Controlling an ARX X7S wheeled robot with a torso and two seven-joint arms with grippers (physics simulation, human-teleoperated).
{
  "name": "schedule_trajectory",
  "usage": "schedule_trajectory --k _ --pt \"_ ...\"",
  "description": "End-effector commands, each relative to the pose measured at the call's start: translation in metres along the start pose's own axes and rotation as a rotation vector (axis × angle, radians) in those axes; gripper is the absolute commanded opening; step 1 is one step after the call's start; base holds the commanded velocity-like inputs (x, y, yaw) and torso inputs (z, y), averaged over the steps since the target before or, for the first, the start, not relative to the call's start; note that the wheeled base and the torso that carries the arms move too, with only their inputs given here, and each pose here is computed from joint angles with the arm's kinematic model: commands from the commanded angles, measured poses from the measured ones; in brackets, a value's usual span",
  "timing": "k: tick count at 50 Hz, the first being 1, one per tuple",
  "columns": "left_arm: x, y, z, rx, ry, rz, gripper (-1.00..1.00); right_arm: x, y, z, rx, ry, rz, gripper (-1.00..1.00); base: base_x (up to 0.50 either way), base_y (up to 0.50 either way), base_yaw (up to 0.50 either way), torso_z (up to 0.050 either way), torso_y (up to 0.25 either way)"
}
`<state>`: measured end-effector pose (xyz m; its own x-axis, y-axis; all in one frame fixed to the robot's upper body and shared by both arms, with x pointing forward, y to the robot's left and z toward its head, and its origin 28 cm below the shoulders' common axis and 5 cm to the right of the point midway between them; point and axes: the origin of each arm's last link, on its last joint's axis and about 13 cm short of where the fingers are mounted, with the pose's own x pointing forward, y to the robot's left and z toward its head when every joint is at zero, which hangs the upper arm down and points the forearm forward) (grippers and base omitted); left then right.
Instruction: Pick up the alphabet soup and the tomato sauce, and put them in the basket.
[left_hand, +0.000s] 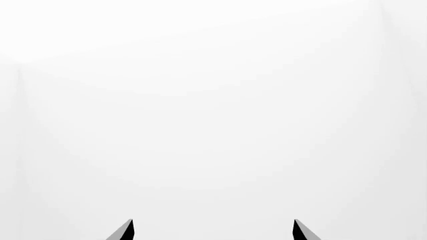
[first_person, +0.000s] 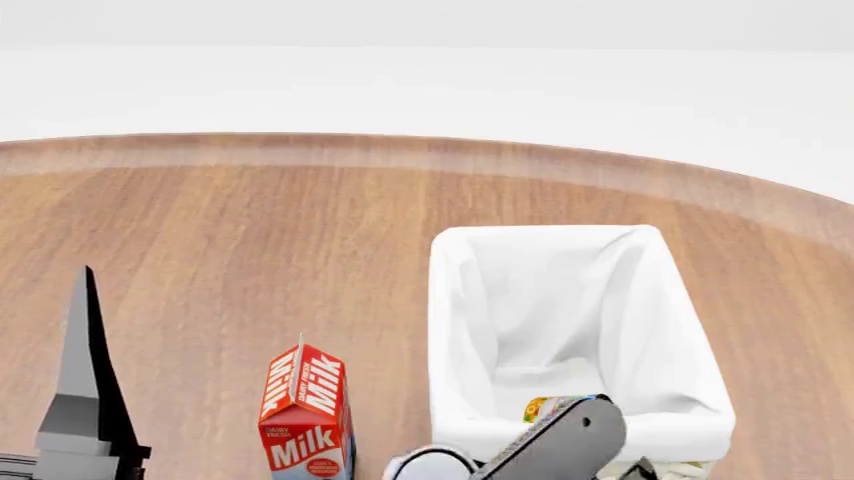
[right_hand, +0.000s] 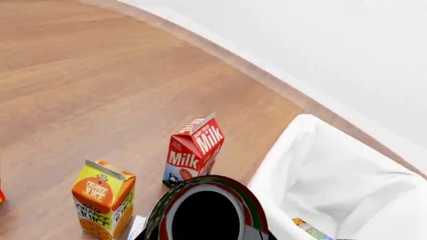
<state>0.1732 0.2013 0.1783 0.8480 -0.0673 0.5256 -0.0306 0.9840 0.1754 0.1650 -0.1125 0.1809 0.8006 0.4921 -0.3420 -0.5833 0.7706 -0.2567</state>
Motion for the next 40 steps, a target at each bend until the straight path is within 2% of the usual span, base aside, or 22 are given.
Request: schedule_trajectory --k 1,3,11,20,28,30,40 --pt "0.0 -0.001 0.0 0.0 0.0 -0.002 1.0 -0.01 -0.02 0.031 0.022 -0.127 -0.079 -1.0 0.0 0.0 0.0 0.0 0.0" --pt "0.0 -0.001 -0.001 0.0 0.002 -0.003 1.0 -0.008 -0.022 0.029 0.036 -0.144 -0.092 -1.0 0.0 0.0 0.0 0.0 0.0" --pt "0.0 0.0 0.0 0.0 0.002 -0.003 1.0 -0.011 -0.037 0.054 0.101 -0.237 -0.161 -1.0 0.0 0.0 0.0 0.0 0.0" --pt "0.001 -0.001 0.001 0.0 0.001 -0.004 1.0 -0.005 -0.047 0.062 0.145 -0.278 -0.208 -1.0 0.0 0.0 0.0 0.0 0.0" --pt "0.001 -0.001 -0.001 0.0 0.0 -0.005 1.0 0.028 -0.061 0.053 0.192 -0.252 -0.25 -1.0 0.0 0.0 0.0 0.0 0.0" --pt "0.001 -0.001 -0.002 -0.001 0.001 -0.005 1.0 0.033 -0.069 0.061 0.204 -0.234 -0.261 -1.0 0.0 0.0 0.0 0.0 0.0" --pt "0.001 0.0 -0.001 -0.004 0.001 -0.003 1.0 0.071 -0.087 0.06 0.232 -0.166 -0.316 -1.0 0.0 0.0 0.0 0.0 0.001"
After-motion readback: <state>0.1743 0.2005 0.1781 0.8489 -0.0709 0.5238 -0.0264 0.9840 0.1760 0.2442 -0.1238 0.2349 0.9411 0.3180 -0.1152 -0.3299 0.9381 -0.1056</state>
